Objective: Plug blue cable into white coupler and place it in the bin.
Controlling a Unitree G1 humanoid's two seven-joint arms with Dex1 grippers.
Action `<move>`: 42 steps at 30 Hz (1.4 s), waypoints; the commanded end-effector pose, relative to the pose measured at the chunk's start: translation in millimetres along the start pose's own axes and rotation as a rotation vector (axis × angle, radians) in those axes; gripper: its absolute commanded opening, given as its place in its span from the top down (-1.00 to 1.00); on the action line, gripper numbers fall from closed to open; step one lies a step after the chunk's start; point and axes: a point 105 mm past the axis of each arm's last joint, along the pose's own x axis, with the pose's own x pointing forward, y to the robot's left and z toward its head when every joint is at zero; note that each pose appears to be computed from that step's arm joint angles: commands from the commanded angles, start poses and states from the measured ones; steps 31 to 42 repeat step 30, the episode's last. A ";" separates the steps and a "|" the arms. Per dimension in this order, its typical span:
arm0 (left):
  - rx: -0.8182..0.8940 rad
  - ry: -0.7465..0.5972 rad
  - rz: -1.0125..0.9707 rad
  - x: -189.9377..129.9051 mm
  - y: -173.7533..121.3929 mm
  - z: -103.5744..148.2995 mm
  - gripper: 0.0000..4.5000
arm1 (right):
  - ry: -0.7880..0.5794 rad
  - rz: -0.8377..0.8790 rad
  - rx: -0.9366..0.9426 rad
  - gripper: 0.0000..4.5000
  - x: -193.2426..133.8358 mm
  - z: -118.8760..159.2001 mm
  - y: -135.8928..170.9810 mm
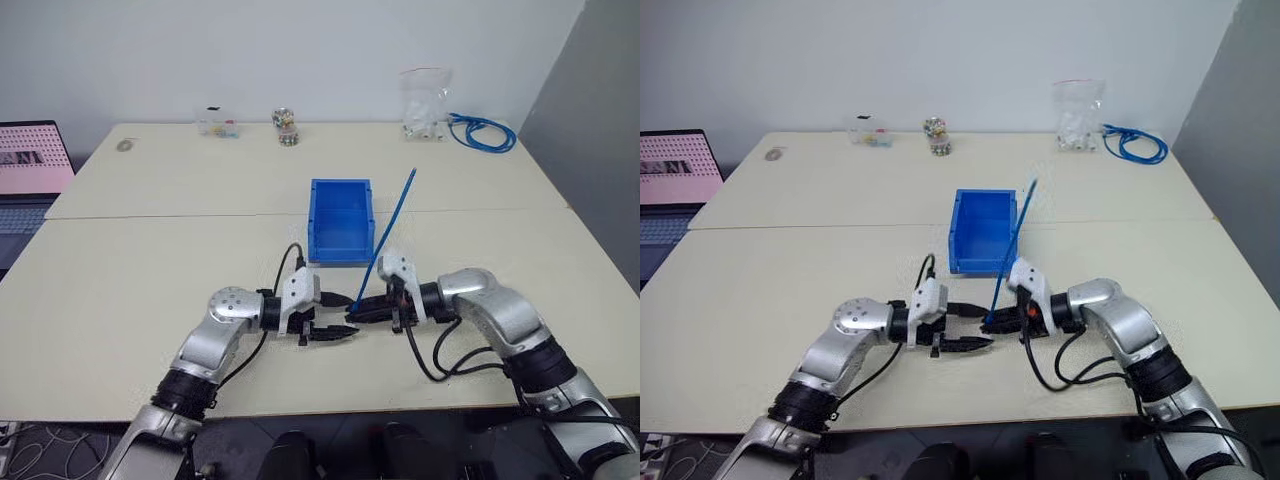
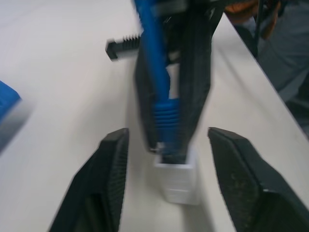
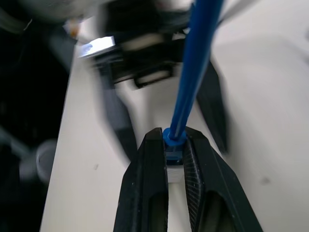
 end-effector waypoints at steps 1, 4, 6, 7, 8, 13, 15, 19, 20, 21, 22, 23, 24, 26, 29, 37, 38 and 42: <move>0.013 -0.084 0.190 -26.8 7.0 34.8 -0.66 | -0.198 -0.015 0.103 0.93 -22.3 72.5 -7.8; -0.005 -0.126 0.394 -48.4 7.9 50.0 -0.97 | -0.289 -0.077 0.239 0.93 -25.9 111.9 -34.9; -0.012 -0.157 0.559 -59.3 9.4 57.8 -0.97 | -0.304 -0.157 0.291 0.93 -22.9 126.8 -55.7; -0.021 -0.170 0.623 -62.9 8.3 60.4 -0.97 | -0.302 -0.203 0.304 0.93 -20.5 131.2 -65.4; -0.032 -0.181 0.681 -65.2 6.2 61.1 -0.99 | -0.291 -0.259 0.320 0.78 -17.6 132.9 -76.2; -0.102 -0.196 0.837 -65.3 -3.2 51.7 -1.00 | -0.249 -0.382 0.313 0.19 -7.2 135.3 -99.7; -0.120 -0.204 0.882 -66.0 -5.7 49.1 -1.00 | -0.237 -0.433 0.296 0.00 -6.9 134.9 -106.6; -0.160 -0.227 0.945 -67.4 -7.7 46.6 -1.00 | -0.235 -0.498 0.252 -0.47 -13.2 138.1 -114.7; -0.163 -0.226 0.947 -67.0 -8.7 45.9 -1.00 | -0.242 -0.501 0.250 -0.56 -15.0 140.0 -115.2; -0.164 -0.217 0.964 -68.1 -7.8 43.6 -1.00 | -0.252 -0.504 0.236 -0.71 -19.8 144.8 -114.8; -0.182 -0.211 0.994 -70.9 -4.5 40.3 -1.00 | -0.267 -0.498 0.200 -0.80 -28.2 152.3 -112.8; -0.209 -0.217 1.034 -75.4 0.8 37.8 -1.00 | -0.271 -0.498 0.156 -0.92 -38.5 157.0 -110.5; -0.219 -0.203 1.080 -81.1 8.2 34.4 -1.00 | -0.251 -0.503 0.060 -0.92 -52.4 157.1 -106.1; -0.223 -0.187 1.131 -89.9 16.9 31.2 -1.00 | -0.216 -0.503 -0.044 -0.92 -67.7 149.1 -92.1; -0.244 -0.148 1.255 -114.1 35.5 17.4 -1.00 | -0.205 -0.638 -0.202 -0.92 -97.8 119.9 -66.6; -0.252 -0.138 1.291 -121.3 40.2 12.7 -1.00 | -0.201 -0.708 -0.266 -0.92 -105.7 110.9 -59.8; -0.252 -0.138 1.291 -121.3 40.2 12.7 -1.00 | -0.201 -0.708 -0.266 -0.92 -105.7 110.9 -59.8; -0.252 -0.138 1.291 -121.3 40.2 12.7 -1.00 | -0.201 -0.708 -0.266 -0.92 -105.7 110.9 -59.8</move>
